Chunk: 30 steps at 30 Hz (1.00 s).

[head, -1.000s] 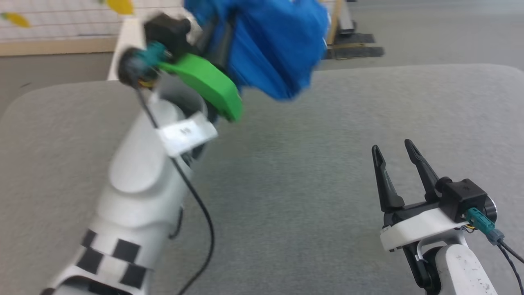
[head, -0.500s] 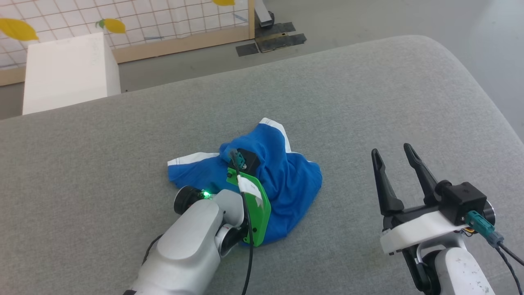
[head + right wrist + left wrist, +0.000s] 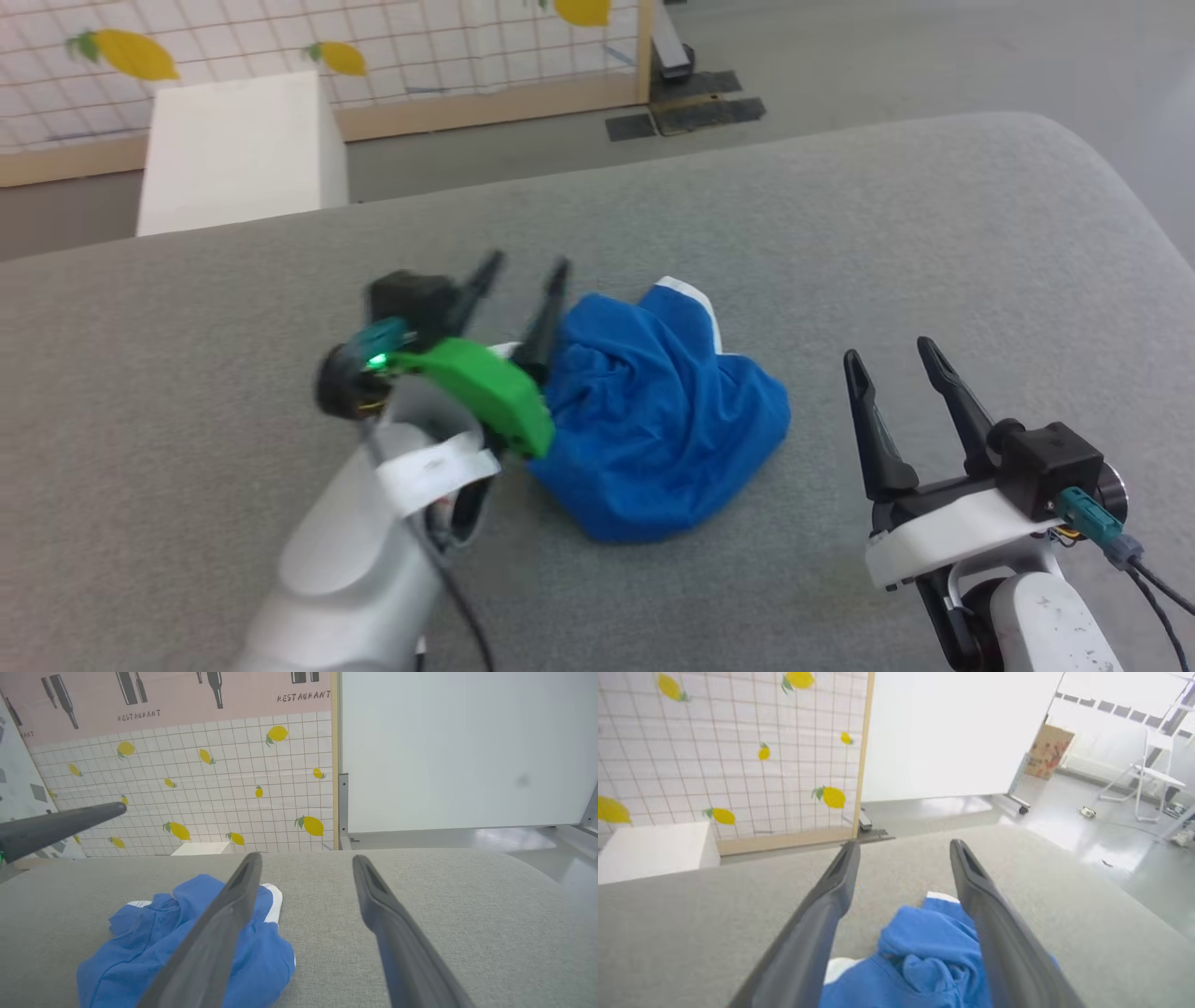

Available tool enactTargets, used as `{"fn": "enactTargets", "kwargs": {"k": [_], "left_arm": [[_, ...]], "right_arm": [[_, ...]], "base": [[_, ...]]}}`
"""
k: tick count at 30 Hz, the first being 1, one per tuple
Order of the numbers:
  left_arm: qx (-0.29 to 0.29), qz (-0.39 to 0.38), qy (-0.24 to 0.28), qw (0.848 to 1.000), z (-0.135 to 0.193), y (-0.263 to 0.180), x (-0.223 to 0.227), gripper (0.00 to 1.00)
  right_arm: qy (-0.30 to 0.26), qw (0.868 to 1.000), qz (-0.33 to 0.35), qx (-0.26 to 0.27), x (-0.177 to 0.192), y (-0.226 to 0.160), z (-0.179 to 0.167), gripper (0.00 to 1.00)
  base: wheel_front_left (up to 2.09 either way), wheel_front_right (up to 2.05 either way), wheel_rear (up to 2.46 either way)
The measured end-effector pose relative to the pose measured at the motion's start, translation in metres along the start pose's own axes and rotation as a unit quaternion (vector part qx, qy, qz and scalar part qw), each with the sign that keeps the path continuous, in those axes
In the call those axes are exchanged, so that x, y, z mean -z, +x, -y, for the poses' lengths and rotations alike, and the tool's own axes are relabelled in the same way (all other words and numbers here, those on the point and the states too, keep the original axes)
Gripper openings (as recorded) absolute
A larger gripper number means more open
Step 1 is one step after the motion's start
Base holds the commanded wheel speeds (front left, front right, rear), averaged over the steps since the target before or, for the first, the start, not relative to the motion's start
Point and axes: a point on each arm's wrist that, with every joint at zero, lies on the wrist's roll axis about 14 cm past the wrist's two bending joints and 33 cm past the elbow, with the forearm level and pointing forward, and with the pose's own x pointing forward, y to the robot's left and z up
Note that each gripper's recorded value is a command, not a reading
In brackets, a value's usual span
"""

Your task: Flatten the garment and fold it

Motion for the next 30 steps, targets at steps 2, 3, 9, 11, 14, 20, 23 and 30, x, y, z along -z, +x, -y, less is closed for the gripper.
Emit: {"fn": "enactTargets", "kwargs": {"k": [2,3,9,11,14,20,23,30], "left_arm": [[-0.036,0.057,0.007,0.998,-0.023,-0.015,-0.021,1.0],[-0.051,0.07,0.008,0.996,-0.033,-0.022,-0.025,1.0],[-0.132,0.11,0.018,0.985,-0.075,-0.076,-0.038,1.0],[-0.147,0.125,0.026,0.981,-0.08,-0.091,-0.045,1.0],[-0.171,0.131,0.034,0.976,-0.087,-0.114,-0.043,1.0],[-0.216,0.133,0.039,0.967,-0.097,-0.149,-0.035,1.0],[-0.223,0.134,0.043,0.965,-0.097,-0.156,-0.034,1.0],[-0.243,0.138,0.038,0.959,-0.105,-0.166,-0.033,1.0]], "right_arm": [[0.0,1.0,0.003,-0.011,-0.003,0.003,-0.007,1.0],[0.0,1.0,0.005,-0.016,-0.004,0.004,-0.01,1.0],[0.003,0.999,0.006,-0.035,-0.006,0.005,-0.024,1.0],[0.004,0.999,0.005,-0.041,-0.006,0.005,-0.028,1.0],[0.003,0.999,0.002,-0.052,-0.005,0.007,-0.035,1.0],[0.005,0.997,-0.007,-0.072,0.0,0.012,-0.049,1.0],[0.006,0.996,-0.022,-0.089,0.007,0.015,-0.06,1.0],[-0.012,0.978,-0.127,-0.166,0.044,0.03,-0.112,1.0]], "base": [[0.0,0.0,0.0],[0.0,0.0,0.0],[0.0,0.0,0.0],[0.0,0.0,0.0],[0.0,0.0,0.0],[0.0,0.0,0.0],[0.0,0.0,0.0],[0.0,0.0,0.0]]}}
